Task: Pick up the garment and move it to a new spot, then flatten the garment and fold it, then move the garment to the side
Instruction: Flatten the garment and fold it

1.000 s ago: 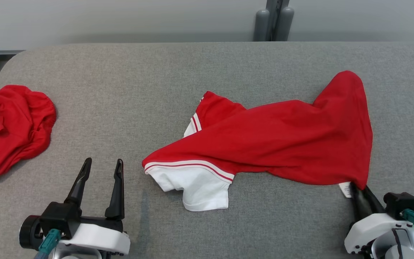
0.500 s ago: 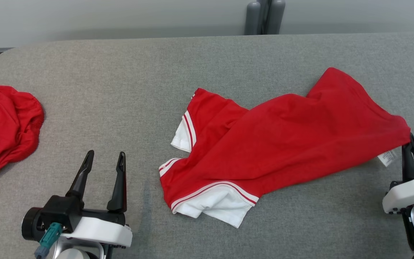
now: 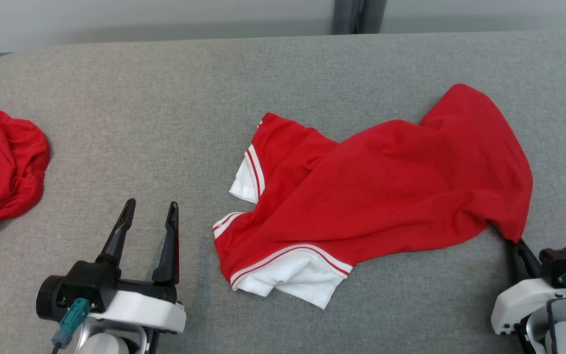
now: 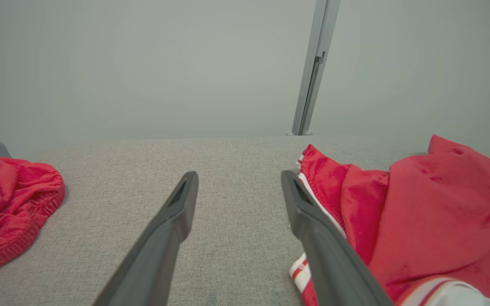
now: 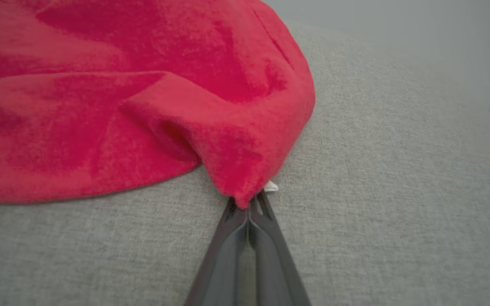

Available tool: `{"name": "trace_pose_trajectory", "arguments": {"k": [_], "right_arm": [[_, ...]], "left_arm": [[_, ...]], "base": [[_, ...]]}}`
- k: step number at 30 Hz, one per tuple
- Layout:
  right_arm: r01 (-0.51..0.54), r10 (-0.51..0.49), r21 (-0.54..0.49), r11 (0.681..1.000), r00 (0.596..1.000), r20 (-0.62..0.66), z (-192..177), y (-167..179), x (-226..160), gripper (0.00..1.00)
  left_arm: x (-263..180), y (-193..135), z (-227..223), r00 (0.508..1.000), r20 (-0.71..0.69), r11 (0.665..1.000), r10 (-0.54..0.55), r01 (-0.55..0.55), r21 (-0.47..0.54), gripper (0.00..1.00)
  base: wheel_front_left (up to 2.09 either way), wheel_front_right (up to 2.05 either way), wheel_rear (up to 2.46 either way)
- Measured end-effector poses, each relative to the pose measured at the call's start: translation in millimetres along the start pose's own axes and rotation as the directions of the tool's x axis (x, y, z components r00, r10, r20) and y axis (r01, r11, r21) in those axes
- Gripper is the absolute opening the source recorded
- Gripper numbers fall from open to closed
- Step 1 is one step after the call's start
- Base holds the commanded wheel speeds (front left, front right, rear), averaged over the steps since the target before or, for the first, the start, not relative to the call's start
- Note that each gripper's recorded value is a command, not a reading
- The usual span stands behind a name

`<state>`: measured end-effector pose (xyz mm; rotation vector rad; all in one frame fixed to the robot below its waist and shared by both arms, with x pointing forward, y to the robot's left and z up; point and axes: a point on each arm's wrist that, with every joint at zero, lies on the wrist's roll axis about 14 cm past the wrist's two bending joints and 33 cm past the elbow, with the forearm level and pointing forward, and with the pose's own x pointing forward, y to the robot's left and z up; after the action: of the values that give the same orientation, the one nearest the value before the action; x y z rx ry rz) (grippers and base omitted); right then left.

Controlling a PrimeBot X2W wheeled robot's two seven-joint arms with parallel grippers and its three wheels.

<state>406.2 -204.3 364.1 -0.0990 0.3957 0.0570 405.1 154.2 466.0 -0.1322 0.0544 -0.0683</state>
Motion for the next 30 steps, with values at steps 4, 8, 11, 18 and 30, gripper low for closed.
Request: {"name": "trace_pose_trajectory", "arguments": {"k": [4,8,11,18,30], "right_arm": [[0.036,-0.035,0.033,0.999,0.999,-0.003,-5,-7,-5,1.0],[0.084,-0.086,0.062,0.994,0.996,0.019,-3,-18,-16,1.0],[0.12,-0.125,0.075,0.99,0.99,0.065,8,-29,-25,1.0],[0.115,-0.131,0.079,0.99,0.964,0.231,56,-29,-42,1.0],[0.019,-0.06,0.11,0.994,0.923,0.38,109,-3,-74,1.0]], "left_arm": [[3,-3,2,1.0,0.007,1.0,-0.015,0.015,0.004,1.0],[2,-5,5,1.0,0.015,1.0,-0.023,0.023,0.005,1.0],[-2,-5,7,1.0,0.019,1.0,-0.022,0.022,0.009,1.0],[-15,-3,13,0.999,0.033,1.0,-0.01,0.009,0.026,1.0],[-45,-1,22,0.998,0.058,0.999,0.011,-0.013,0.045,1.0]], "base": [[0.0,0.0,0.0],[0.0,0.0,0.0],[0.0,0.0,0.0],[0.0,0.0,0.0],[0.0,0.0,0.0]]}}
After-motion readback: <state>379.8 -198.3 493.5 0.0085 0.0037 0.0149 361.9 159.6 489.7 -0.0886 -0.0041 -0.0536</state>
